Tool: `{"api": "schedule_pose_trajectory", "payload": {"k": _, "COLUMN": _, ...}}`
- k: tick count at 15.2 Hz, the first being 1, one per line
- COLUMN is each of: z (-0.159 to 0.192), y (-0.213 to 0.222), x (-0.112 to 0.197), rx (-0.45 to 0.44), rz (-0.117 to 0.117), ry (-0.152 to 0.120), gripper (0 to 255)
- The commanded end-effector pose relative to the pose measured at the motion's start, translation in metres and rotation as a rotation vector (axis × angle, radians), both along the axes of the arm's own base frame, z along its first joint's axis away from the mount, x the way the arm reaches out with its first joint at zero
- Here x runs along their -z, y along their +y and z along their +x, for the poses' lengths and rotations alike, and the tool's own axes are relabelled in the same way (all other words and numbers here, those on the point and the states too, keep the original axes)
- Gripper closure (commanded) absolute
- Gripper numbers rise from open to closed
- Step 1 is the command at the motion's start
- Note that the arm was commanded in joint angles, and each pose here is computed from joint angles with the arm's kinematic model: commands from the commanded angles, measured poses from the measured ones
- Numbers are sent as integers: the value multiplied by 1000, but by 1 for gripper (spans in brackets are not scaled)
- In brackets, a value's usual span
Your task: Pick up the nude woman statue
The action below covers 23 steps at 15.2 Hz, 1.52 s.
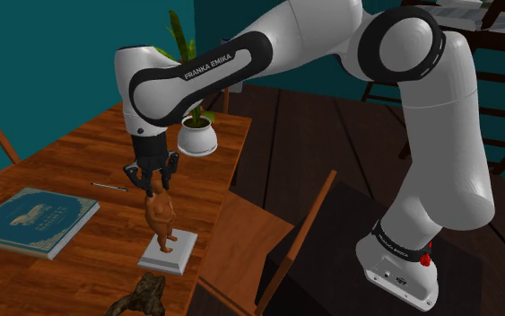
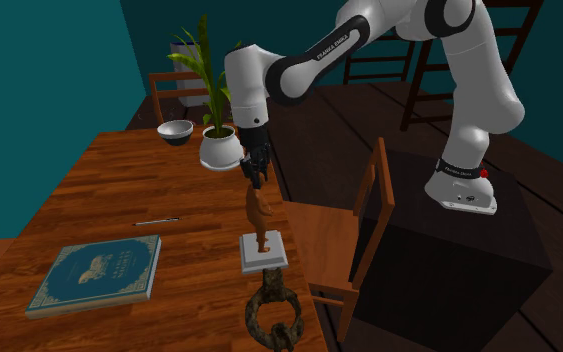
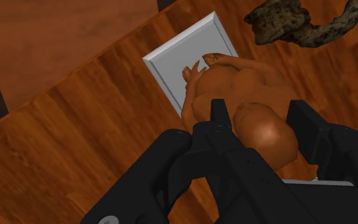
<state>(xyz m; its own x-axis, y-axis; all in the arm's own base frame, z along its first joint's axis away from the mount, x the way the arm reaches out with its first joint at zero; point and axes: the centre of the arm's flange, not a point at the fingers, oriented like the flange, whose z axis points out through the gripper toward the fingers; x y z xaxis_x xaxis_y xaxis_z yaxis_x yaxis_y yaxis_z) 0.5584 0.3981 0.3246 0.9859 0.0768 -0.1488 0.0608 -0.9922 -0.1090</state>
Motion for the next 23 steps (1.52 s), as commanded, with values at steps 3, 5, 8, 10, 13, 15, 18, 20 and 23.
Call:
{"api": "schedule_pose_trajectory", "payload": {"k": 3, "z": 0, "y": 0, "x": 1, "rx": 0, "rz": 0, "ry": 0, "gripper": 255}}
{"api": "schedule_pose_trajectory", "payload": {"k": 5, "z": 0, "y": 0, "x": 1, "rx": 0, "rz": 0, "ry": 0, "gripper": 255}}
{"api": "schedule_pose_trajectory", "payload": {"k": 8, "z": 0, "y": 1, "x": 1, "rx": 0, "rz": 0, "ry": 0, "gripper": 255}}
{"api": "schedule_pose_trajectory", "payload": {"k": 10, "z": 0, "y": 0, "x": -10, "rx": 0, "rz": 0, "ry": 0, "gripper": 255}}
{"api": "schedule_pose_trajectory", "payload": {"k": 13, "z": 0, "y": 1, "x": -26, "rx": 0, "rz": 0, "ry": 0, "gripper": 255}}
{"api": "schedule_pose_trajectory", "payload": {"k": 15, "z": 0, "y": 1, "x": -36, "rx": 0, "rz": 0, "ry": 0, "gripper": 255}}
{"api": "schedule_pose_trajectory", "payload": {"k": 18, "z": 0, "y": 1, "x": -52, "rx": 0, "rz": 0, "ry": 0, "gripper": 255}}
{"api": "schedule_pose_trajectory", "payload": {"k": 20, "z": 0, "y": 1, "x": -63, "rx": 0, "rz": 0, "ry": 0, "gripper": 255}}
{"api": "schedule_pose_trajectory", "payload": {"k": 23, "z": 0, "y": 1, "x": -79, "rx": 0, "rz": 0, "ry": 0, "gripper": 255}}
